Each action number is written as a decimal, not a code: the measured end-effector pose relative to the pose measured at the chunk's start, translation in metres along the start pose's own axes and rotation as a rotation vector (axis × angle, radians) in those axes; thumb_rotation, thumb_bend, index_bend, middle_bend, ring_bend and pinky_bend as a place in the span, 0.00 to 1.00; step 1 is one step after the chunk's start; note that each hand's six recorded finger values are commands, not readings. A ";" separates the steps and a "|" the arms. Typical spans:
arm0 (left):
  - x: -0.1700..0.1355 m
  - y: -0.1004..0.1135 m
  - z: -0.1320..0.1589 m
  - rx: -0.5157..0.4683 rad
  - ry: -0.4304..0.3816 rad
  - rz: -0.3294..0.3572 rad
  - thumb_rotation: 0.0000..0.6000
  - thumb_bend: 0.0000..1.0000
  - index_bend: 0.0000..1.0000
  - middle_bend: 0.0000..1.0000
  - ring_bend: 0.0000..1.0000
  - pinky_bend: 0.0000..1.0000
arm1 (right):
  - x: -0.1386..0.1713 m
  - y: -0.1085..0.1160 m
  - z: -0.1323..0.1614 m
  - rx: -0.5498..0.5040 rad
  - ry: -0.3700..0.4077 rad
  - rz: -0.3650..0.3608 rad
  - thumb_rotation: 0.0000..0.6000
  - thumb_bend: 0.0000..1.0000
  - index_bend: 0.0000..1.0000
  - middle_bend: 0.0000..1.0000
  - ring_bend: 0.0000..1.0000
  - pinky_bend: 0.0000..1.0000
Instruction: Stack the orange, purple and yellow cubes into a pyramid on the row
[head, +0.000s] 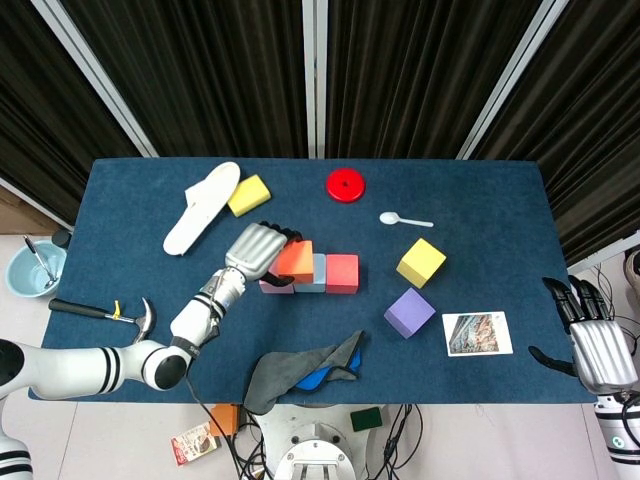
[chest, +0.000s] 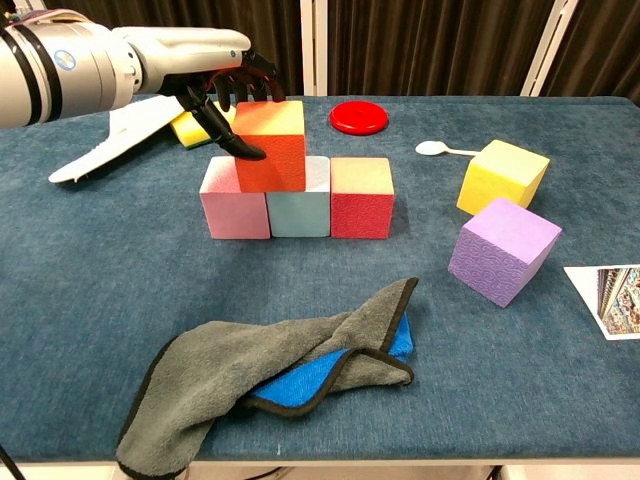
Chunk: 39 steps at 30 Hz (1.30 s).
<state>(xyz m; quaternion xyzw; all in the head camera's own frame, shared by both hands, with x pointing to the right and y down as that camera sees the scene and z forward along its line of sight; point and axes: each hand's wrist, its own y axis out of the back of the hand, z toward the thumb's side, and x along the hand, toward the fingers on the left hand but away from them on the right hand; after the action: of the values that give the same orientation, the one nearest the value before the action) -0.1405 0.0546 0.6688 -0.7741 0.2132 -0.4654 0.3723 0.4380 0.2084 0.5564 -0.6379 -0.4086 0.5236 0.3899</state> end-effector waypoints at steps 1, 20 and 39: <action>0.000 0.000 0.000 -0.001 0.001 0.002 0.83 0.26 0.32 0.33 0.32 0.32 | 0.000 0.000 0.000 0.000 0.000 0.001 1.00 0.05 0.00 0.11 0.00 0.08; -0.001 0.002 -0.002 0.003 0.010 -0.002 0.81 0.26 0.34 0.34 0.32 0.32 | -0.001 0.000 -0.001 0.002 -0.003 0.003 1.00 0.05 0.00 0.11 0.00 0.08; -0.002 0.001 -0.001 0.005 0.018 -0.008 0.65 0.25 0.25 0.26 0.28 0.30 | 0.001 0.001 -0.002 -0.001 -0.002 -0.002 1.00 0.05 0.00 0.11 0.00 0.08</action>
<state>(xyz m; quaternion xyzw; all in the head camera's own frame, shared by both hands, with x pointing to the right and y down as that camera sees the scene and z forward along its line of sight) -0.1426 0.0555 0.6672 -0.7699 0.2121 -0.4743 0.3704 0.4399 0.2089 0.5555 -0.6372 -0.4100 0.5234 0.3898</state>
